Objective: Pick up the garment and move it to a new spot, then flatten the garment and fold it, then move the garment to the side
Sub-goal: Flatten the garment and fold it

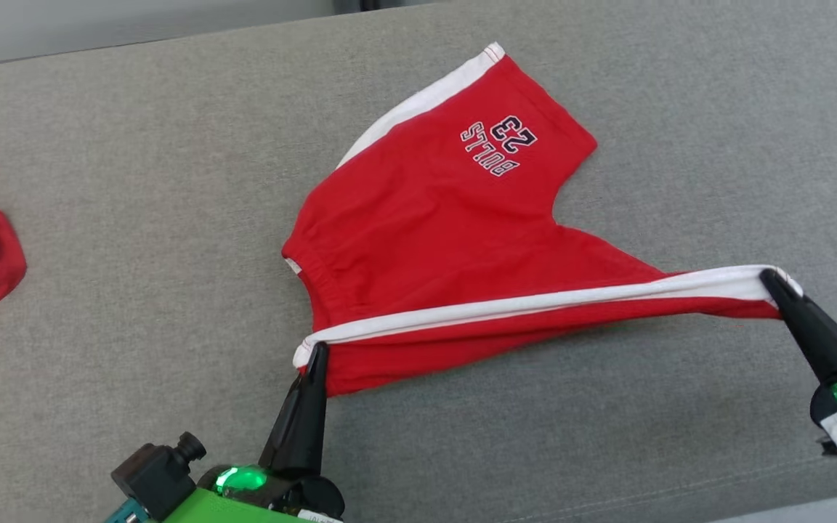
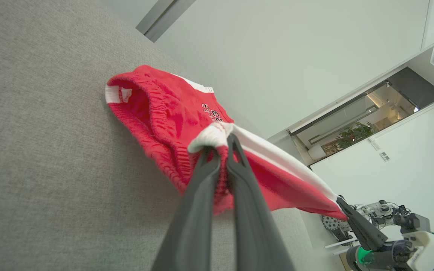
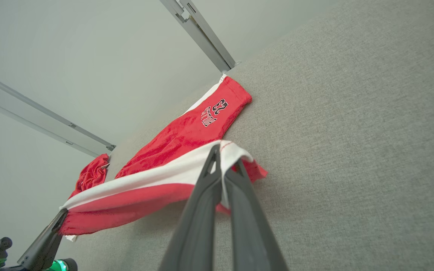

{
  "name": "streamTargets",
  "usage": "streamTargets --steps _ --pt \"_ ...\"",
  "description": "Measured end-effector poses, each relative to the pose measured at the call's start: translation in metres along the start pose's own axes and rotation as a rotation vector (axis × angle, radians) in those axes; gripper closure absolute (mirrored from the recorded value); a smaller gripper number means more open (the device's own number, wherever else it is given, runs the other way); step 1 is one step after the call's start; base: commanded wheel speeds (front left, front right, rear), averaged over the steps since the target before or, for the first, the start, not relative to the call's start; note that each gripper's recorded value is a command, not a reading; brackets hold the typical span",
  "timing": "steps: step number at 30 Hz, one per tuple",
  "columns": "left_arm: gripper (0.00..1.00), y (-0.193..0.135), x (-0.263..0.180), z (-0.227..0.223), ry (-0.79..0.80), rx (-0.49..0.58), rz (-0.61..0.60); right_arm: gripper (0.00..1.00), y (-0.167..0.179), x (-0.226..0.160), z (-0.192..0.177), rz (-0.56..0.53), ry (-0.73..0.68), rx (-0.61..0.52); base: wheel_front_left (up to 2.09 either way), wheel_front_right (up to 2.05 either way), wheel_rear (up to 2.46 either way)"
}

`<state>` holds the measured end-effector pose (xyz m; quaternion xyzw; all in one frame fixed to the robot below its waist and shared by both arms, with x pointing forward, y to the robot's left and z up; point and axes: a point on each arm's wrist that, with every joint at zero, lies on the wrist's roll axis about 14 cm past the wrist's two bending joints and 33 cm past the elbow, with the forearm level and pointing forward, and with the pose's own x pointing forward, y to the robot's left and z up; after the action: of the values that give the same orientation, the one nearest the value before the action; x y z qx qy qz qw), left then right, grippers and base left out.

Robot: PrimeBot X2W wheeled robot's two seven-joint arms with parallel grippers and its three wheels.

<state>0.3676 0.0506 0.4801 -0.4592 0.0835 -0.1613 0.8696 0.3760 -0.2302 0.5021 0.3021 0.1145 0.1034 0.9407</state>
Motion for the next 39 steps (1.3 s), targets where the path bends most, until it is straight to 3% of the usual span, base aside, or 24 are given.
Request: streamTargets --steps 10,22,29,39 --pt "1.00 -0.010 0.048 0.030 -0.085 0.002 -0.060 1.00 0.026 0.095 0.031 0.130 0.040 -0.106 0.00 0.00 0.00" --pt "1.00 0.039 0.097 0.043 -0.090 0.026 0.035 1.00 0.036 0.235 -0.012 0.158 0.245 -0.172 0.00 0.00 0.00" --pt "1.00 0.068 0.102 0.046 -0.093 0.001 0.107 1.00 0.037 0.278 -0.048 0.152 0.334 -0.205 0.00 0.00 0.00" --pt "1.00 0.079 0.111 0.044 -0.073 -0.009 0.119 1.00 0.028 0.306 -0.071 0.130 0.369 -0.230 0.00 0.00 0.00"
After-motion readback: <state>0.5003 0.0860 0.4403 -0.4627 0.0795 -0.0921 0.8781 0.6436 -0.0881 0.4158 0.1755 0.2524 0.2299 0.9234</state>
